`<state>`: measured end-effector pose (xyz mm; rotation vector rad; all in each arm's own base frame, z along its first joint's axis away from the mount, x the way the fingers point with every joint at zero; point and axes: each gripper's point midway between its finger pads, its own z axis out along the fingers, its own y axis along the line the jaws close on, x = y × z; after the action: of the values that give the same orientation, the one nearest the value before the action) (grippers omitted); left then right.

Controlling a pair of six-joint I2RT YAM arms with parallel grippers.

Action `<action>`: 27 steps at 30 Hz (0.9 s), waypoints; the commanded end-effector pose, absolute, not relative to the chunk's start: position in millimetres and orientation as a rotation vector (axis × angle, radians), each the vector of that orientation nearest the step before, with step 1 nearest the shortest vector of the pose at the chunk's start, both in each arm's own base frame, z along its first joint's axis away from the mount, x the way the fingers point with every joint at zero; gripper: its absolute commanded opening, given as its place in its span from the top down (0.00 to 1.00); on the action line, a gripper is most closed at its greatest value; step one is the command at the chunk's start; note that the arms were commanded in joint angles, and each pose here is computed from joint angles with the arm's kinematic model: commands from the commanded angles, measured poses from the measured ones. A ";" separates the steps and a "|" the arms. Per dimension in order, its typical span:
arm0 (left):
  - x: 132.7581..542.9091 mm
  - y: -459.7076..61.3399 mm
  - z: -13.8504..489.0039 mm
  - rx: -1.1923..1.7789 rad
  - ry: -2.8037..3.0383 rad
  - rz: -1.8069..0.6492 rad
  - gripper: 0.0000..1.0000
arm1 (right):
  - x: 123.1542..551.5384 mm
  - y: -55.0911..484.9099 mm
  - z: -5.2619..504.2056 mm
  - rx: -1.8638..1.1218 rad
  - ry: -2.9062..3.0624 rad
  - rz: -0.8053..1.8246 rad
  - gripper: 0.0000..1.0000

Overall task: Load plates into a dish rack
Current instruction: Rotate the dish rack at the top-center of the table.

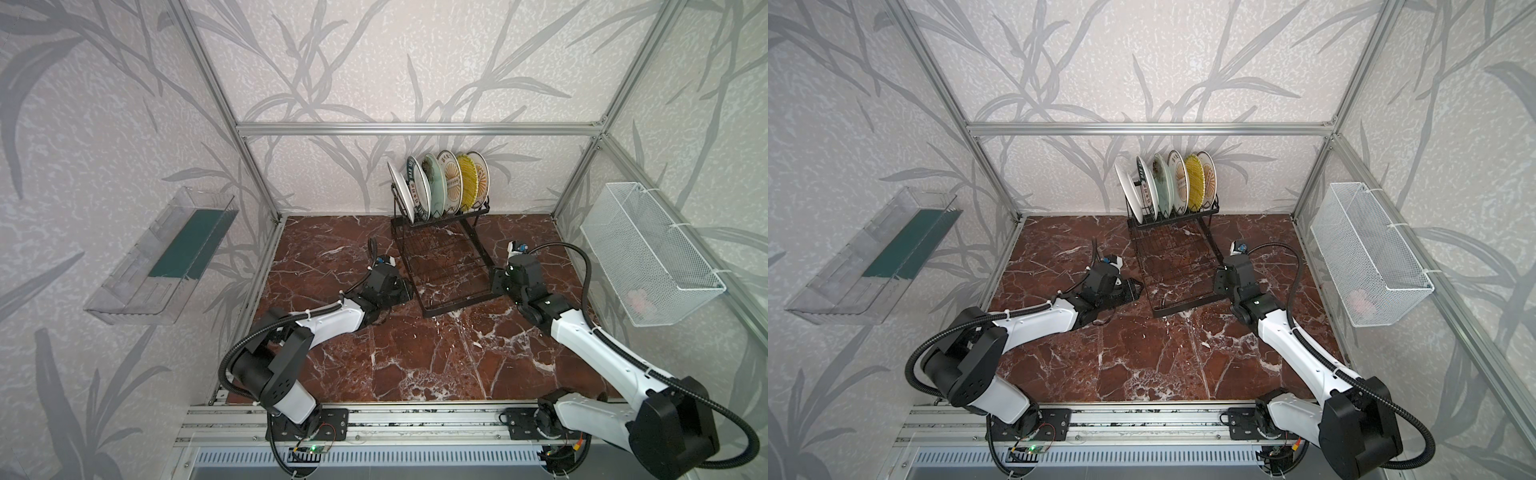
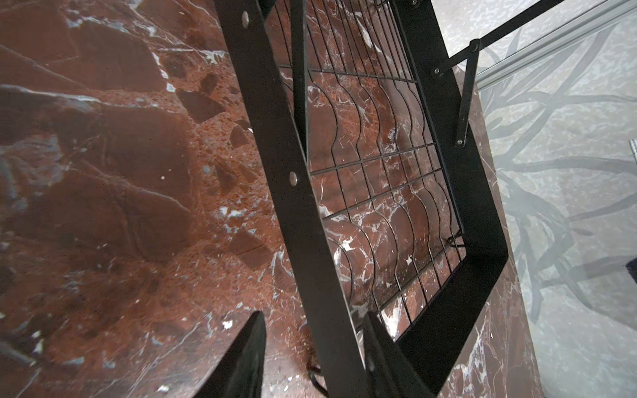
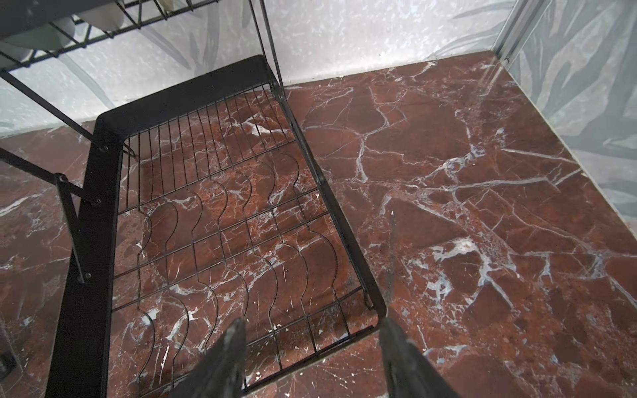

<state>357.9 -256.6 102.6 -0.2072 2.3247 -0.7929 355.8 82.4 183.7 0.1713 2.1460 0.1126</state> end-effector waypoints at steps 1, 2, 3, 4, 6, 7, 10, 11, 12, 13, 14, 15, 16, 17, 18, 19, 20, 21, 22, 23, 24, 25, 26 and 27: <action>374.3 -270.0 116.3 -0.215 2.275 -0.794 0.56 | 350.5 78.8 185.1 0.184 2.142 0.125 0.38; 375.6 -272.5 114.2 -0.205 2.284 -0.781 0.57 | 350.0 77.8 185.0 0.185 2.142 0.123 0.38; 377.2 -273.6 113.1 -0.201 2.288 -0.767 0.58 | 349.7 76.9 185.0 0.187 2.142 0.123 0.38; 378.5 -274.3 110.8 -0.197 2.299 -0.746 0.59 | 349.1 76.0 184.3 0.188 2.143 0.122 0.38; 380.5 -274.8 106.0 -0.191 2.319 -0.719 0.61 | 348.5 74.0 184.1 0.192 2.144 0.121 0.39; 382.0 -274.7 104.2 -0.190 2.324 -0.706 0.62 | 348.0 72.6 184.5 0.195 2.142 0.119 0.38; 384.3 -273.8 99.0 -0.180 2.346 -0.665 0.66 | 347.4 69.4 185.9 0.203 2.137 0.117 0.39; 385.2 -274.1 98.3 -0.175 2.350 -0.653 0.67 | 347.2 68.4 186.0 0.206 2.135 0.117 0.39; 385.6 -274.3 96.7 -0.169 2.357 -0.643 0.68 | 346.8 67.7 185.8 0.207 2.136 0.117 0.39; 385.8 -275.3 95.9 -0.159 2.365 -0.634 0.69 | 346.9 66.8 185.7 0.210 2.135 0.117 0.39; 386.1 -274.9 93.2 -0.155 2.375 -0.622 0.70 | 346.9 66.6 185.7 0.210 2.136 0.117 0.39; 386.4 -275.8 92.2 -0.148 2.381 -0.616 0.70 | 346.6 66.1 185.3 0.212 2.136 0.117 0.39; 386.0 -276.5 90.4 -0.141 2.388 -0.608 0.70 | 346.7 66.0 184.6 0.213 2.138 0.117 0.39; 386.2 -277.1 88.1 -0.134 2.395 -0.599 0.70 | 346.7 65.5 184.1 0.215 2.139 0.117 0.39; 385.9 -277.7 86.3 -0.130 2.403 -0.594 0.70 | 346.9 65.5 184.5 0.215 2.138 0.118 0.39; 385.8 -278.0 84.0 -0.127 2.410 -0.589 0.70 | 346.9 65.4 184.4 0.215 2.138 0.118 0.39; 385.8 -278.8 82.4 -0.121 2.416 -0.584 0.70 | 346.8 64.8 184.1 0.217 2.138 0.117 0.39; 385.5 -278.8 80.5 -0.118 2.421 -0.579 0.70 | 346.7 64.9 183.7 0.216 2.139 0.118 0.39; 385.3 -279.3 78.8 -0.115 2.427 -0.575 0.70 | 346.7 64.2 184.4 0.218 2.137 0.117 0.39; 385.1 -279.9 77.6 -0.111 2.432 -0.573 0.70 | 346.7 64.3 183.9 0.218 2.138 0.116 0.39; 385.5 -280.2 77.4 -0.108 2.433 -0.571 0.71 | 346.6 64.1 183.5 0.218 2.138 0.116 0.39; 385.3 -280.1 76.0 -0.106 2.437 -0.569 0.71 | 346.6 63.8 183.5 0.218 2.138 0.115 0.39; 385.0 -280.3 74.6 -0.104 2.441 -0.568 0.72 | 346.3 63.5 183.0 0.219 2.140 0.114 0.39; 385.1 -280.4 74.4 -0.103 2.441 -0.567 0.72 | 346.4 63.7 182.7 0.219 2.140 0.115 0.39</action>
<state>383.5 -280.9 77.8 -0.1194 2.4262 -0.6126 350.3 66.5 183.2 0.2103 2.1411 0.1137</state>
